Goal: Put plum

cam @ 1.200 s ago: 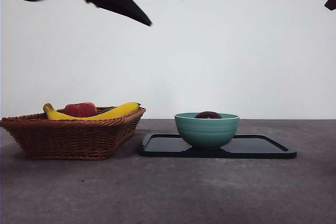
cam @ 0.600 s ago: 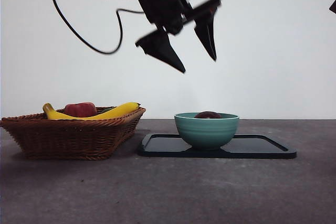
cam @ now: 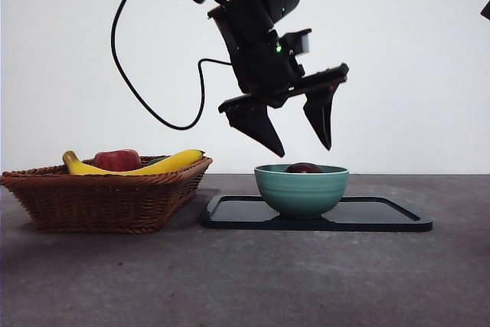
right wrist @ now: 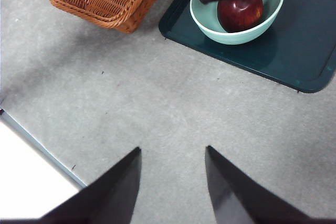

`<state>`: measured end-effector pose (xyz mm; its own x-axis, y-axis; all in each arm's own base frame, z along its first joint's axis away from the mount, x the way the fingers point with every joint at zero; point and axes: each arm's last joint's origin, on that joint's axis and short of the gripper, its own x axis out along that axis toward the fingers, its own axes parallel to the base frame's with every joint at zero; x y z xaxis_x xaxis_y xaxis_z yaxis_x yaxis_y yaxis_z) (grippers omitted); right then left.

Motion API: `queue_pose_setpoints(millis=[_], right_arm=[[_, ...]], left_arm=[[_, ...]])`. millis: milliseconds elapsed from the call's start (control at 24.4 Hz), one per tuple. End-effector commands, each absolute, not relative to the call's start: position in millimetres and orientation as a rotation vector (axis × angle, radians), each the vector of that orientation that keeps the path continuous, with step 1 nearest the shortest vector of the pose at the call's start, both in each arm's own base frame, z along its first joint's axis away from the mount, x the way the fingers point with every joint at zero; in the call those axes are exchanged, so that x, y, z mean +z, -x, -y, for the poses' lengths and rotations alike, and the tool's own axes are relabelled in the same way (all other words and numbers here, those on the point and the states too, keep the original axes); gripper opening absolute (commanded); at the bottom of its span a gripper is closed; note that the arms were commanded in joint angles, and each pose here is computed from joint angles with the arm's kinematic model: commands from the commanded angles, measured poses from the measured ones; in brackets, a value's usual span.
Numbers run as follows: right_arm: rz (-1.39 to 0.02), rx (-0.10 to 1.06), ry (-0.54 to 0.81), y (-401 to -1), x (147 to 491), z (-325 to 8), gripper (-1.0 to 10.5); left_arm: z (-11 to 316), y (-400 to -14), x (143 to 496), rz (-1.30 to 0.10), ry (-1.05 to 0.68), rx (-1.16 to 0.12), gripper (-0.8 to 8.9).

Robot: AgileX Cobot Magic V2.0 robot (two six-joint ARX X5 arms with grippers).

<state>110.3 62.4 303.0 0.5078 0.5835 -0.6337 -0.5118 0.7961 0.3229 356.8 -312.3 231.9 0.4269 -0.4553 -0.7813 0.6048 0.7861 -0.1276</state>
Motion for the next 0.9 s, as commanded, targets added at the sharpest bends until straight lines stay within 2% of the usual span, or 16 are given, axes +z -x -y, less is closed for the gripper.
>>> queue_pose_setpoints(millis=[41,900], right_arm=[[-0.803,0.665,-0.102,-110.9,303.8,-63.6,1.9],[-0.803,0.665,-0.101,-110.9,303.8,-63.6,1.9]], left_arm=[[322.3,-360.8,217.8,-0.921,-0.213,-0.668,3.74],[327.6,-361.0,199.6,-0.956,-0.241,-0.662,3.67]])
